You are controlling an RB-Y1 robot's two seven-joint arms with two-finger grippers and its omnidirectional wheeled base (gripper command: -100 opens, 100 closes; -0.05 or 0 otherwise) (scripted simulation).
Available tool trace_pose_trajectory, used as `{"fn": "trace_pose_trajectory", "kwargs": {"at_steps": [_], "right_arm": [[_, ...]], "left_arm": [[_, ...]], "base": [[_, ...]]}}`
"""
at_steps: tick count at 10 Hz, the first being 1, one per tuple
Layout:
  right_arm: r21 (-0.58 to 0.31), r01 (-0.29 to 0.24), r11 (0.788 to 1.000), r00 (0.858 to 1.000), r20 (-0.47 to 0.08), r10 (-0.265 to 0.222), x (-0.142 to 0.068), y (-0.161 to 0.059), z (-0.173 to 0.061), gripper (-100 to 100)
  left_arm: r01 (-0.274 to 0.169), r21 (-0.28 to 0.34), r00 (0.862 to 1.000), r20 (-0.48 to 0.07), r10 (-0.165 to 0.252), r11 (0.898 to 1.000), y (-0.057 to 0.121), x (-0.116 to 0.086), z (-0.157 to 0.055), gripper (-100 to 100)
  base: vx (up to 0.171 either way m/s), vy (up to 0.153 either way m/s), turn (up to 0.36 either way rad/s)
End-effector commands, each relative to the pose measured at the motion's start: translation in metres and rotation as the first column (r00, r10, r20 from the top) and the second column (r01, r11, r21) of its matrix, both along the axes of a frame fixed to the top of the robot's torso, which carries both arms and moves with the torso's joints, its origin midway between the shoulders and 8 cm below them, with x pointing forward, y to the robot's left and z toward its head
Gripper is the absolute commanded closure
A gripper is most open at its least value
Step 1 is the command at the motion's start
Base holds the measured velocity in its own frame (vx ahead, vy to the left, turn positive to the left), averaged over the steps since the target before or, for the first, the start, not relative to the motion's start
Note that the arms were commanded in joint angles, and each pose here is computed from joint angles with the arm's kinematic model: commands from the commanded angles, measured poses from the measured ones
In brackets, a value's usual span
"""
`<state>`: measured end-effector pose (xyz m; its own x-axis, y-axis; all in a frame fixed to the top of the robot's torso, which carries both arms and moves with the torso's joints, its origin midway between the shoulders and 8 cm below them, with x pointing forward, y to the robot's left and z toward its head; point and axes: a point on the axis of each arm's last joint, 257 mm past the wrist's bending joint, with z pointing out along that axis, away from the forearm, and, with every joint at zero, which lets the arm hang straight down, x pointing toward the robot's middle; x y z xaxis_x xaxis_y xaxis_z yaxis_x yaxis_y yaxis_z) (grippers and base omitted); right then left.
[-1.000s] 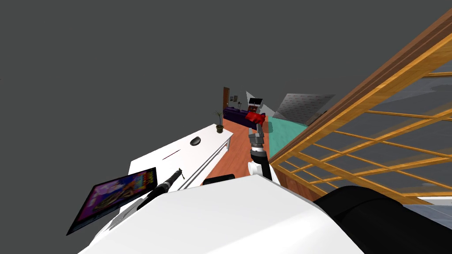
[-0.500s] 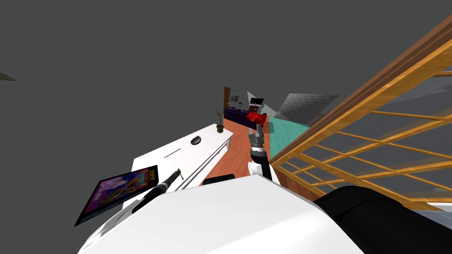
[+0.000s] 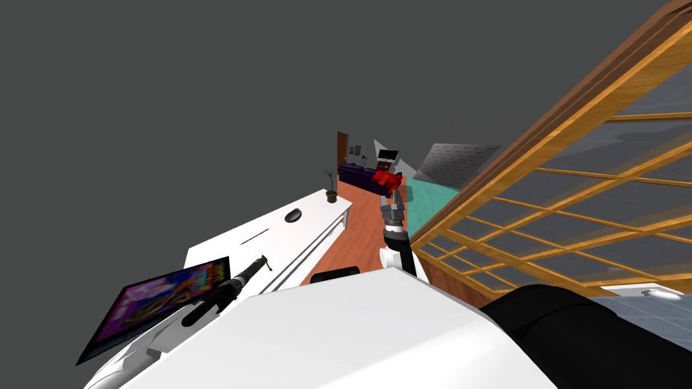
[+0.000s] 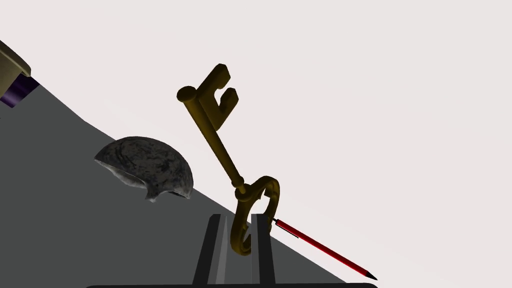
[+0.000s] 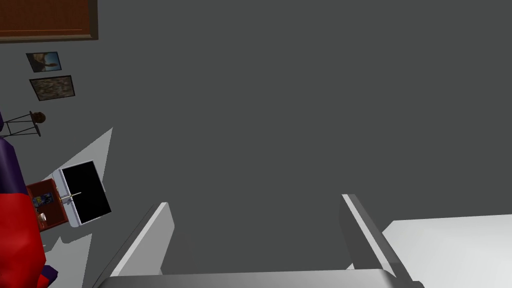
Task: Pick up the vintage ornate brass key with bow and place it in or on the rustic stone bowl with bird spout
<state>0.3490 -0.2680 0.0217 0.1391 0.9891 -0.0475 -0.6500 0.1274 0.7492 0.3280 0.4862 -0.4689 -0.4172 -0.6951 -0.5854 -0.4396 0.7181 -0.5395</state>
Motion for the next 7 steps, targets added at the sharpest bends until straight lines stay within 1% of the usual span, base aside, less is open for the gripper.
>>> {"fn": "trace_pose_trajectory", "kwargs": {"at_steps": [1,7], "right_arm": [[0.000,0.000,1.000,1.000,0.000,0.000,0.000,0.000,0.000,0],[0.000,0.000,1.000,1.000,0.000,0.000,0.000,0.000,0.000,0]], "left_arm": [[-0.013,0.017,1.000,-0.001,0.013,1.000,0.018,0.000,0.010,100],[-0.070,0.076,0.997,-0.006,0.071,0.995,0.079,-0.003,0.043,100]], "base": [[-0.014,-0.056,-0.070],[-0.013,-0.060,-0.072]]}}
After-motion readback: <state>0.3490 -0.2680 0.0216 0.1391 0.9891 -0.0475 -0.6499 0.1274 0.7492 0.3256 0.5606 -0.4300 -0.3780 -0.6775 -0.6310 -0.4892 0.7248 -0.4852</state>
